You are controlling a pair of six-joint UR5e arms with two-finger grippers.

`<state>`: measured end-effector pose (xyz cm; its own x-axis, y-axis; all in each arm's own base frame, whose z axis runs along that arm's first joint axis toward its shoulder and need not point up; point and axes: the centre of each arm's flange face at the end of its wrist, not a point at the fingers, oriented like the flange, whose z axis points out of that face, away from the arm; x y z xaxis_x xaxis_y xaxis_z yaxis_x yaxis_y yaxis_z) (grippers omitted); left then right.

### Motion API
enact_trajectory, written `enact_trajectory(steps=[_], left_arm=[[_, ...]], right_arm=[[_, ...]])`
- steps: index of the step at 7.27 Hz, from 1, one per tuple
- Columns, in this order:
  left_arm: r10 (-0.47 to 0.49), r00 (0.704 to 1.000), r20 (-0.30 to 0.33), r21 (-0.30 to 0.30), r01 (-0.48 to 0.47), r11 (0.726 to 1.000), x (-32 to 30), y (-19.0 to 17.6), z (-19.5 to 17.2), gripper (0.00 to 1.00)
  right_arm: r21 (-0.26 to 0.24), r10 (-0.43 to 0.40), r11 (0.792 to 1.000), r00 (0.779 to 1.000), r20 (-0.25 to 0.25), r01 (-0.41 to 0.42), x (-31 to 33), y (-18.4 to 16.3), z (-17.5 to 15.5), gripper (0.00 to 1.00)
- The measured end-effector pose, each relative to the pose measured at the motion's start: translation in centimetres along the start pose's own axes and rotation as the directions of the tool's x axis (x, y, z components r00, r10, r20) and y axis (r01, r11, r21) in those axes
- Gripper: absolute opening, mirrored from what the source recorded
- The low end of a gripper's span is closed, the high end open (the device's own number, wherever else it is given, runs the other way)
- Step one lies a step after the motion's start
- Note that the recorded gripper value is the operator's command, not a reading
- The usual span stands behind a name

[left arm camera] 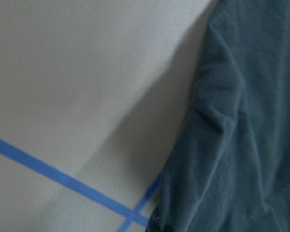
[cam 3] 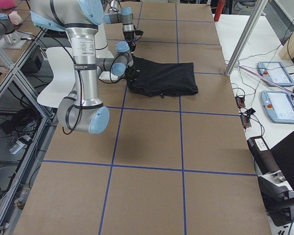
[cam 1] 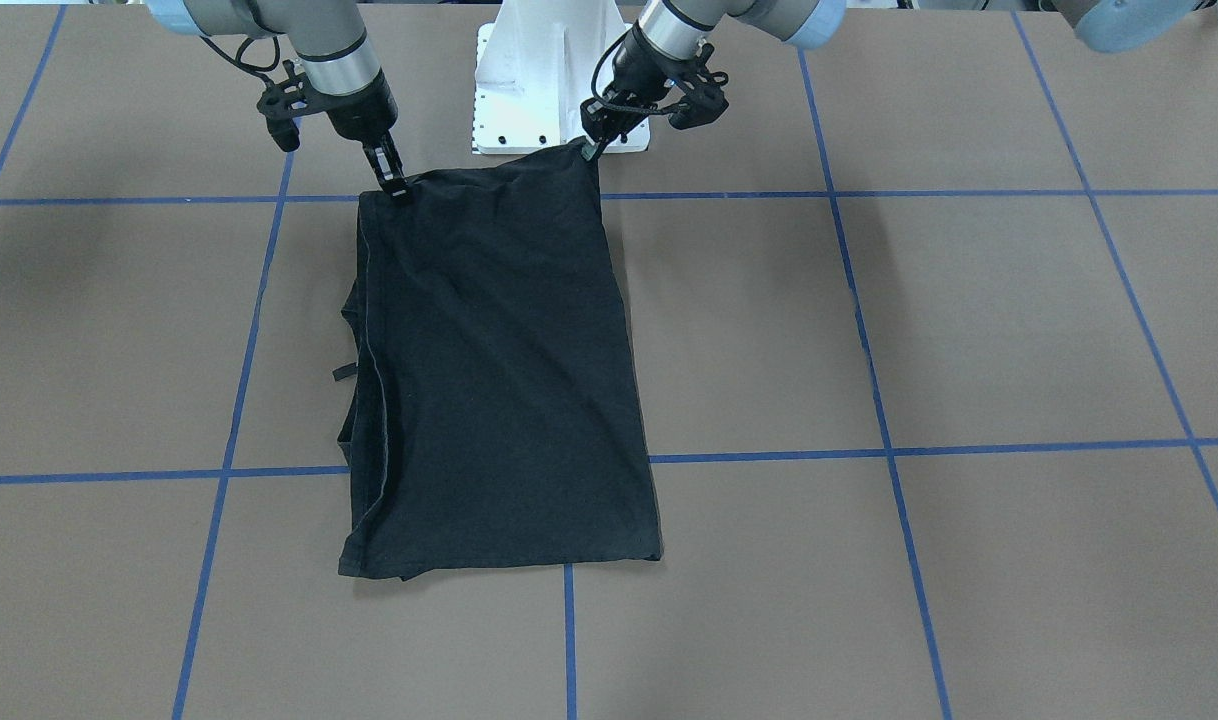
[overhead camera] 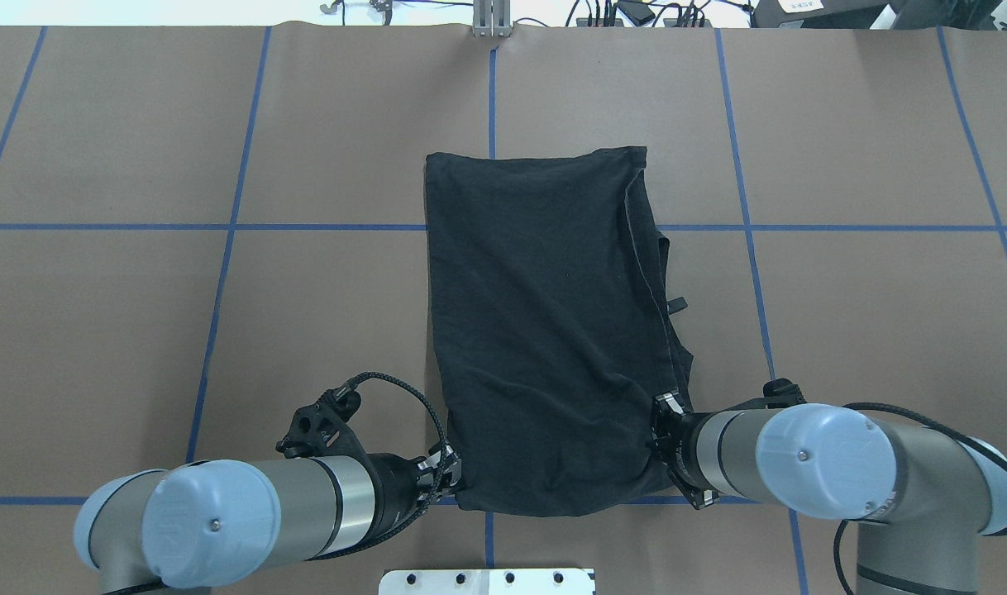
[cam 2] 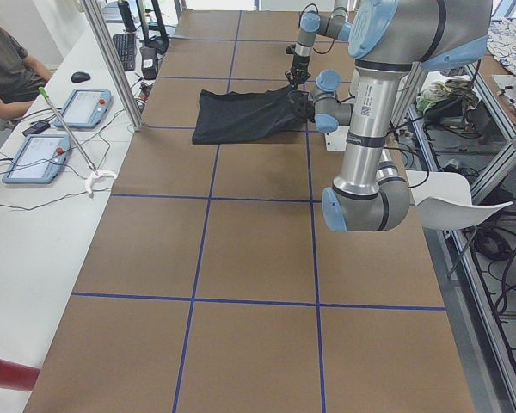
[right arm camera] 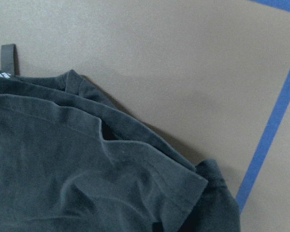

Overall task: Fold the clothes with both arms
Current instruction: 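Grasp the shirt's near edge with both grippers, then lift the near edge with both grippers and fold it over toward the far edge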

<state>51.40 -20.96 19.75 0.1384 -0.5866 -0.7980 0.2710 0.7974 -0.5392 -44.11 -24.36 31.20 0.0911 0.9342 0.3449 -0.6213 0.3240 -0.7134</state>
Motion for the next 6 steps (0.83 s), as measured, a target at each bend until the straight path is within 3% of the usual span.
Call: enact_trajectory(steps=[3,4,6], left_arm=[[-0.027,0.998,-0.049,-0.028,0.025,0.999,2.6,1.2,-4.9,0.00],[-0.034,0.996,-0.078,0.000,0.034,0.999,4.3,-0.3,-6.0,0.00],[-0.010,0.994,-0.111,0.102,0.021,0.995,9.3,-7.0,-6.1,0.00]], right_arm=[[-0.060,0.035,0.998,0.999,-0.006,-0.035,-0.9,-2.3,-5.3,0.00],[-0.076,0.063,0.995,0.998,-0.016,-0.064,-2.6,-3.5,-6.3,0.00],[-0.088,0.095,0.992,0.995,0.005,-0.094,-9.3,-5.0,-5.7,0.00]])
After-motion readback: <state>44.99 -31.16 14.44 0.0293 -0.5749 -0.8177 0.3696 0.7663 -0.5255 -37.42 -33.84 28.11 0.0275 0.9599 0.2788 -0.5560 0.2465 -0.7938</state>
